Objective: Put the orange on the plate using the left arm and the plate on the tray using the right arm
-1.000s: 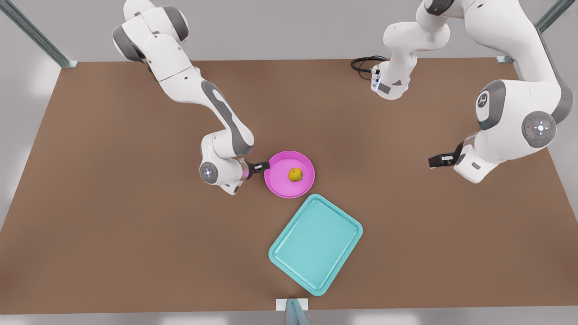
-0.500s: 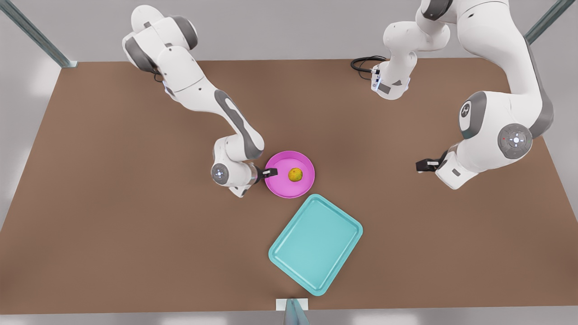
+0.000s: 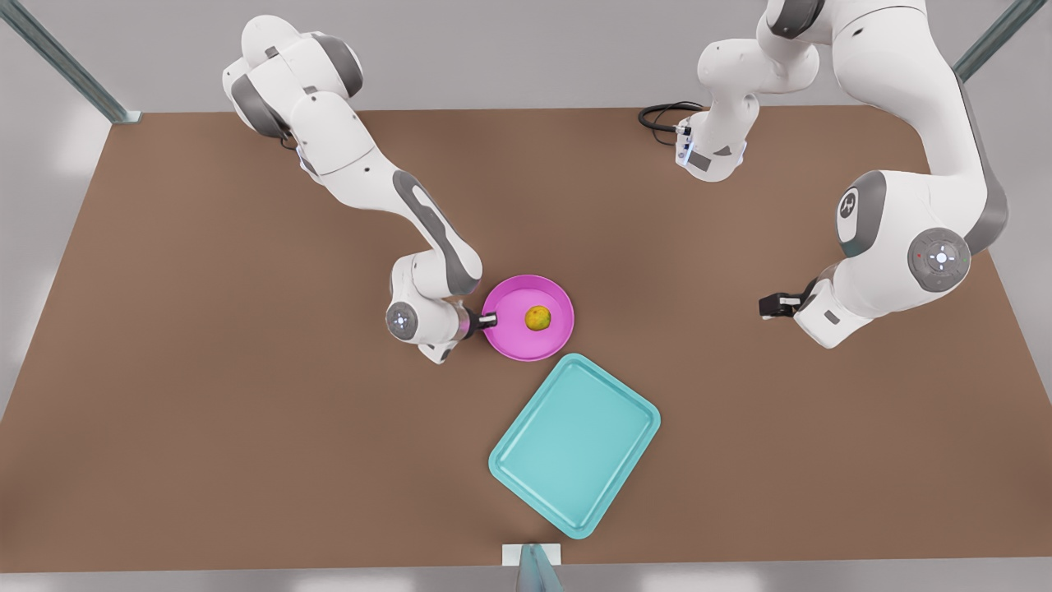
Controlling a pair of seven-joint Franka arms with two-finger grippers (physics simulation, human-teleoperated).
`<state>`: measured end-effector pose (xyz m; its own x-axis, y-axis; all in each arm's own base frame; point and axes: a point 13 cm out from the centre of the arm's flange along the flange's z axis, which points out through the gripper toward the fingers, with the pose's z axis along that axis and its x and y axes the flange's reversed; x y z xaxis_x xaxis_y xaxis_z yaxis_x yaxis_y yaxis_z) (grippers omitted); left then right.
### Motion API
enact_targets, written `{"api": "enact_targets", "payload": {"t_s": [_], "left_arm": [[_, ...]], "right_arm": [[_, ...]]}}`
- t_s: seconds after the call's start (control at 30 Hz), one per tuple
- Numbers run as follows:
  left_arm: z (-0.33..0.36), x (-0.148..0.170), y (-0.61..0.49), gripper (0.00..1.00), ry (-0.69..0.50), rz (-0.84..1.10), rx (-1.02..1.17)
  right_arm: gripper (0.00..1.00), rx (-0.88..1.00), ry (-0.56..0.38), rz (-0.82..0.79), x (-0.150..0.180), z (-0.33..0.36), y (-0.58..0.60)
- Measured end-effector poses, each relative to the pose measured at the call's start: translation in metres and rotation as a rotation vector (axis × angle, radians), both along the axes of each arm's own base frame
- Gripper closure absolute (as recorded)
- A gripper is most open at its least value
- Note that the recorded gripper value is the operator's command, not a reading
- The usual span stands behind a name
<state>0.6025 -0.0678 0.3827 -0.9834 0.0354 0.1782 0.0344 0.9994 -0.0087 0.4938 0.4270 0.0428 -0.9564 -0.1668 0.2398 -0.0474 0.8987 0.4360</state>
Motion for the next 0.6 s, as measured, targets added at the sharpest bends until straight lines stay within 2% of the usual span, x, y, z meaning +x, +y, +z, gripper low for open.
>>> {"api": "enact_targets", "payload": {"t_s": [0.17,0.37,0.5,0.6], "left_arm": [[0.001,-0.001,0.000,0.00,0.002,-0.005,-0.001],[-0.001,-0.001,0.000,0.00,0.007,-0.010,-0.002],[-0.004,-0.001,0.001,0.00,0.011,-0.011,-0.002],[-0.004,-0.001,0.001,0.00,0.012,-0.012,-0.003]], "right_arm": [[0.78,0.007,-0.006,0.006,0.002,0.003,-0.001],[0.79,0.041,-0.023,0.027,0.008,0.030,0.009],[0.79,0.094,-0.042,0.026,0.039,0.066,0.017],[0.79,0.150,-0.078,0.022,0.085,0.089,0.034]]}}
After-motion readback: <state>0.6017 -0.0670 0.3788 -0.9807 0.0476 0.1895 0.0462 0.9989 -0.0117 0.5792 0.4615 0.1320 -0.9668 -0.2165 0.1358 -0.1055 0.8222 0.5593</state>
